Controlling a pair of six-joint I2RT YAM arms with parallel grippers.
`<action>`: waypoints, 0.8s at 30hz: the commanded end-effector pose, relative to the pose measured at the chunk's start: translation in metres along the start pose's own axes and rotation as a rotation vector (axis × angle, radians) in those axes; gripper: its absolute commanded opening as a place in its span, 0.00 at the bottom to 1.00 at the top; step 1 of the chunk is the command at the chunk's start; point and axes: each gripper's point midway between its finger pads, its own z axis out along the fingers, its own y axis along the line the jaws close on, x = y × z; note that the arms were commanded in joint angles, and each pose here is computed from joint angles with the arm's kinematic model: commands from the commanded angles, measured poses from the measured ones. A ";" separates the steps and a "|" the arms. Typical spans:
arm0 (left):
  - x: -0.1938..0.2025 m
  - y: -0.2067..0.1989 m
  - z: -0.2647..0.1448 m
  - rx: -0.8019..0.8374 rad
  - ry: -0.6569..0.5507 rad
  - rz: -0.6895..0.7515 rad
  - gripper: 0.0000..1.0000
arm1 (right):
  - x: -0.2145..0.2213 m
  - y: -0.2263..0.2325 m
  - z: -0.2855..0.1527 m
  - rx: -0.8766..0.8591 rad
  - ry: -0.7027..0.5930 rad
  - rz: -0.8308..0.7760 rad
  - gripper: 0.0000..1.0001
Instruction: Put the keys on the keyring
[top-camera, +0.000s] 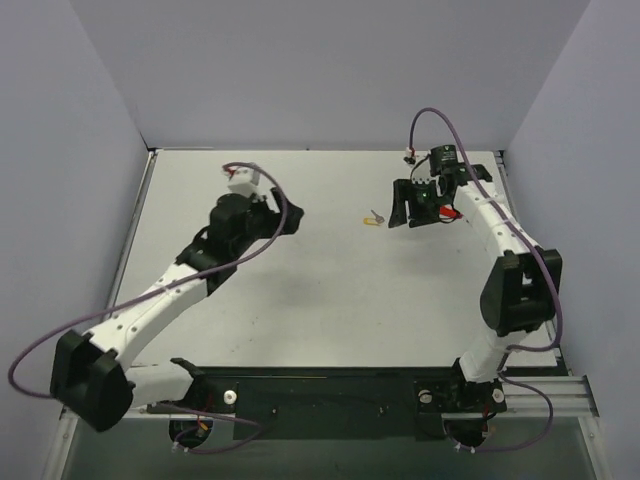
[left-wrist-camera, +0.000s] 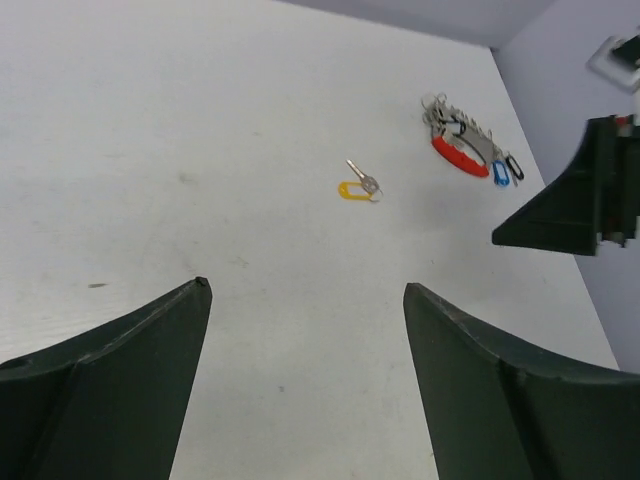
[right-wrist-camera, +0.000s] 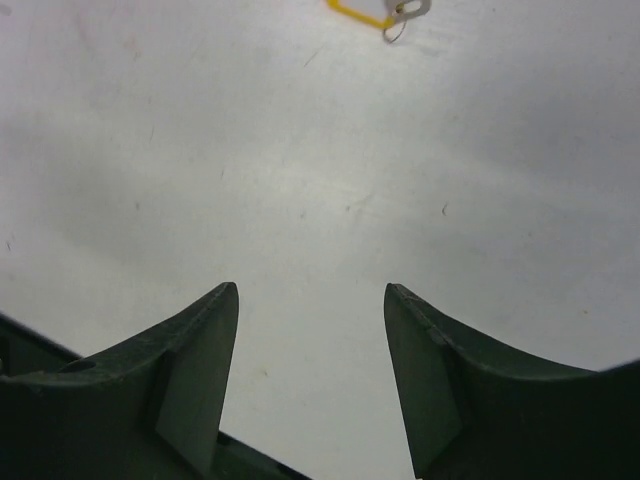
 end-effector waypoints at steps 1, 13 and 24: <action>-0.025 0.050 -0.055 0.000 -0.136 -0.038 0.89 | -0.043 -0.025 0.055 0.094 -0.063 0.373 0.53; 0.024 0.093 -0.143 -0.024 -0.188 -0.155 0.92 | -0.067 -0.051 0.141 0.101 -0.030 0.573 0.36; 0.027 0.090 -0.138 -0.025 -0.139 -0.154 0.92 | -0.055 -0.060 0.165 0.113 0.021 0.620 0.28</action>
